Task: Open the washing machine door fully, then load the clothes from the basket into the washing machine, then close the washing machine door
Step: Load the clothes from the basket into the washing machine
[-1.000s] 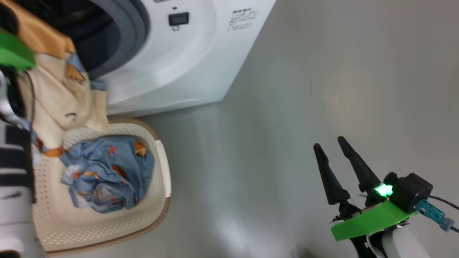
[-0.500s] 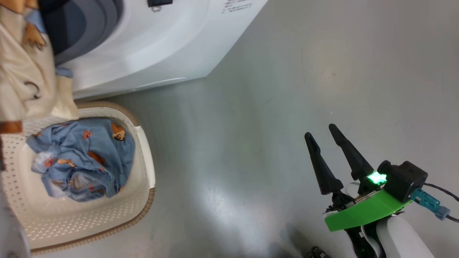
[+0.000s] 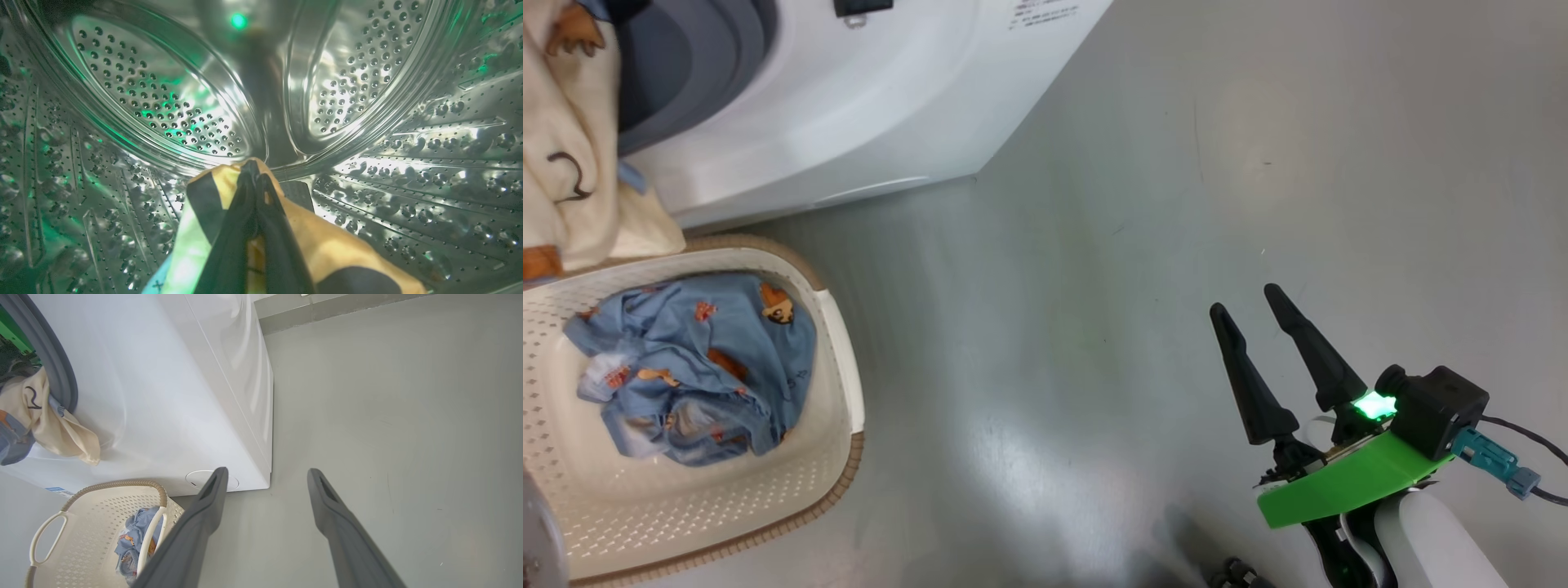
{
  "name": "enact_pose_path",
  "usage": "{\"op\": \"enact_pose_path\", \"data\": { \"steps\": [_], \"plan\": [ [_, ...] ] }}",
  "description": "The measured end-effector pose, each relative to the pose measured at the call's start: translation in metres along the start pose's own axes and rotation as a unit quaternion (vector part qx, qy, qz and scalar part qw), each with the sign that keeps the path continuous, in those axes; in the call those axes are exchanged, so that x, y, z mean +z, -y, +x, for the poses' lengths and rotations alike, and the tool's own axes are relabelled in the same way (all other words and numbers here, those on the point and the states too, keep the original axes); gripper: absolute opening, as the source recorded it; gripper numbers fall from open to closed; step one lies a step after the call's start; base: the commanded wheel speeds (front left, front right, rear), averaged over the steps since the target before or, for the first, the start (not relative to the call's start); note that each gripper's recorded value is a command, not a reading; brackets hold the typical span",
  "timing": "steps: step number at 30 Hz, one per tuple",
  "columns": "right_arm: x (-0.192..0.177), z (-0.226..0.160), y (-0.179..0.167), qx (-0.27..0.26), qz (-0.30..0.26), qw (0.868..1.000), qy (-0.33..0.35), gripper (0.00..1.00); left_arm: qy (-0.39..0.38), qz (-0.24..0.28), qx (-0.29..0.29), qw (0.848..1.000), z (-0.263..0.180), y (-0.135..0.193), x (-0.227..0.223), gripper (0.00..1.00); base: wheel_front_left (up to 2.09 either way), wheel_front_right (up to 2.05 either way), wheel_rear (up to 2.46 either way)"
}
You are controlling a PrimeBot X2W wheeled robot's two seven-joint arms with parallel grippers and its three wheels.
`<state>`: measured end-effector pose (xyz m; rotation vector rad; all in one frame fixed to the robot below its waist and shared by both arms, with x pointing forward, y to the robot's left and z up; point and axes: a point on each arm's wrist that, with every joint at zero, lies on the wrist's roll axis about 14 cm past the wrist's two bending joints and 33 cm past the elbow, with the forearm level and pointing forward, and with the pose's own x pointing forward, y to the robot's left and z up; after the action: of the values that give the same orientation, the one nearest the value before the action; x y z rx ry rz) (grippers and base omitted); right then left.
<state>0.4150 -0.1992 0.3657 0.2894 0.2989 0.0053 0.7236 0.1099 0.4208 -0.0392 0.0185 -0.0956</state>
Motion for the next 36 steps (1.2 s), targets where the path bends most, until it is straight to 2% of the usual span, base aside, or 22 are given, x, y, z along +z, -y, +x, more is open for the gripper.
{"op": "enact_pose_path", "data": {
  "steps": [1,2,3,12,24,36],
  "plan": [
    [0.001,0.0,0.0,0.0,0.0,1.0,0.001,1.0,-0.006,0.0,0.003,1.0,-0.001,-0.001,-0.003,0.83,0.0,0.0,0.0],
    [0.002,0.0,-0.001,0.001,0.0,1.0,0.003,1.0,-0.009,0.002,0.005,1.0,-0.002,-0.002,-0.003,0.98,0.0,0.0,0.0],
    [0.003,0.0,-0.001,0.001,0.0,1.0,0.004,1.0,-0.013,0.003,0.006,1.0,-0.003,-0.003,-0.004,1.0,0.0,0.0,0.0],
    [0.012,0.001,-0.005,0.009,0.001,1.0,0.018,1.0,-0.034,0.002,0.026,0.999,-0.013,-0.013,-0.005,1.0,0.0,0.0,0.0],
    [0.027,0.001,-0.014,0.023,0.003,0.999,0.04,1.0,-0.044,0.004,0.034,0.998,-0.035,-0.007,0.006,1.0,0.0,0.0,0.0],
    [0.033,0.001,-0.025,0.043,0.004,0.998,0.049,1.0,-0.017,-0.021,0.041,0.999,-0.074,-0.002,0.026,1.0,0.0,0.0,0.0]
  ]
}}
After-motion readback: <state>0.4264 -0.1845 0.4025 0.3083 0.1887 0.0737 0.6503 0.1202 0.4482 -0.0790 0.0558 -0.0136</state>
